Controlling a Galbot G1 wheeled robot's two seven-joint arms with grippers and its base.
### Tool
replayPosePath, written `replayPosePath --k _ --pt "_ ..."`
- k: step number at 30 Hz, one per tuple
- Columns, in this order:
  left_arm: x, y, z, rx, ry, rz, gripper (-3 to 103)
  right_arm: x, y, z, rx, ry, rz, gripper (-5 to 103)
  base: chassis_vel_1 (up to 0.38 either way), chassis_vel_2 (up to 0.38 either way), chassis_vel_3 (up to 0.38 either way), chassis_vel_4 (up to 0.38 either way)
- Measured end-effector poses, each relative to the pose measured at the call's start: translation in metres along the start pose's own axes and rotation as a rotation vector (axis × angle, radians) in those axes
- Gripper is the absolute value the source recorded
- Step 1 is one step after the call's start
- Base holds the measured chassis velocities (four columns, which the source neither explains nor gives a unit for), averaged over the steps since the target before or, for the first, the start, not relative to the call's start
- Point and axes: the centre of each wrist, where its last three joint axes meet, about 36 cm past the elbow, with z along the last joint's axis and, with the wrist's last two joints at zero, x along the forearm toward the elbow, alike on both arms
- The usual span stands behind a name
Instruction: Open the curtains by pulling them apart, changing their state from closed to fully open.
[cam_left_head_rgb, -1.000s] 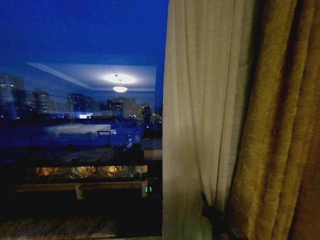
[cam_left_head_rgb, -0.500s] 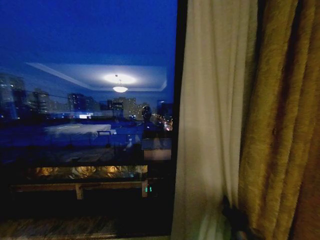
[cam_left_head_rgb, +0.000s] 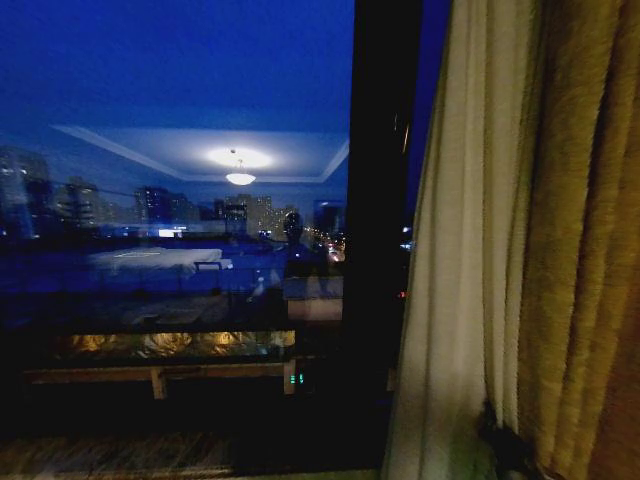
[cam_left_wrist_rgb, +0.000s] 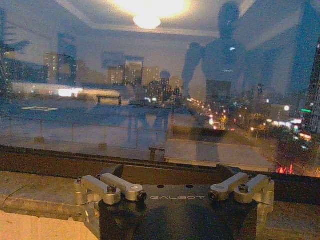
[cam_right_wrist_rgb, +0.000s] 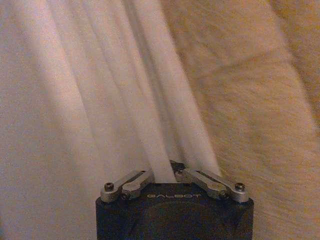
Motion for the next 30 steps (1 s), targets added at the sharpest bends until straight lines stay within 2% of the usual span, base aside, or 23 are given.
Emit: replayPosePath --k 1,2,3,4,5,7,9,10,12,13,16,17,19,20,21,23,30 --pt "0.0 0.0 0.0 0.0 -0.001 0.0 100 0.005 0.007 -0.006 -0.003 -0.016 -0.037 8 0.0 0.0 0.0 0.0" --pt "0.0 0.0 0.0 0.0 -0.001 0.0 100 0.011 0.014 -0.011 -0.008 -0.028 -0.078 13 0.0 0.0 0.0 0.0" --pt "0.0 0.0 0.0 0.0 -0.001 0.0 100 0.011 0.014 -0.011 -0.008 -0.028 -0.078 13 0.0 0.0 0.0 0.0" --pt "0.0 0.0 0.0 -0.001 -0.001 -0.001 100 0.018 0.022 -0.016 -0.02 -0.036 -0.119 18 0.0 0.0 0.0 0.0" --pt "0.0 0.001 0.0 0.0 0.0 -0.002 100 0.027 0.032 -0.021 -0.035 -0.041 -0.164 29 0.0 0.0 0.0 0.0" --pt "0.0 0.001 0.0 0.0 0.0 -0.003 100 0.031 0.037 -0.023 -0.039 -0.041 -0.186 29 0.0 0.0 0.0 0.0" --pt "0.001 0.003 0.0 0.003 0.001 -0.007 100 0.047 0.047 -0.024 -0.042 -0.027 -0.248 40 0.0 0.0 0.0 0.0" --pt "0.001 0.003 0.0 0.003 0.001 -0.007 100 0.047 0.047 -0.024 -0.042 -0.027 -0.248 40 0.0 0.0 0.0 0.0" --pt "0.0 0.004 0.0 0.005 0.0 -0.009 100 0.067 0.052 -0.026 -0.031 -0.007 -0.299 51 0.0 0.0 0.0 0.0" --pt "0.0 0.004 0.0 0.005 0.0 -0.009 100 0.067 0.052 -0.026 -0.031 -0.007 -0.299 51 0.0 0.0 0.0 0.0" --pt "-0.002 0.004 0.001 0.008 -0.002 -0.008 100 0.094 0.052 -0.028 0.019 0.014 -0.36 67 0.0 0.0 0.0 0.0" --pt "-0.002 0.004 0.001 0.008 -0.002 -0.008 100 0.094 0.052 -0.028 0.019 0.014 -0.36 67 0.0 0.0 0.0 0.0" --pt "-0.004 0.003 0.001 0.012 -0.003 -0.006 100 0.115 0.053 -0.029 0.046 0.023 -0.402 78 0.0 0.0 0.0 0.0" --pt "-0.004 0.003 0.002 0.013 -0.004 -0.005 100 0.121 0.054 -0.028 0.053 0.025 -0.412 83 0.0 0.0 0.0 0.0" --pt "-0.004 0.003 0.002 0.013 -0.004 -0.005 100 0.121 0.054 -0.028 0.053 0.025 -0.412 83 0.0 0.0 0.0 0.0" --pt "-0.005 0.002 0.001 0.016 -0.005 -0.004 100 0.132 0.056 -0.025 0.055 0.042 -0.43 94 0.0 0.0 0.0 0.0" --pt "-0.006 0.003 -0.005 0.027 -0.002 0.001 100 0.135 0.06 -0.004 0.099 0.086 -0.449 100 0.0 0.0 0.0 0.0"
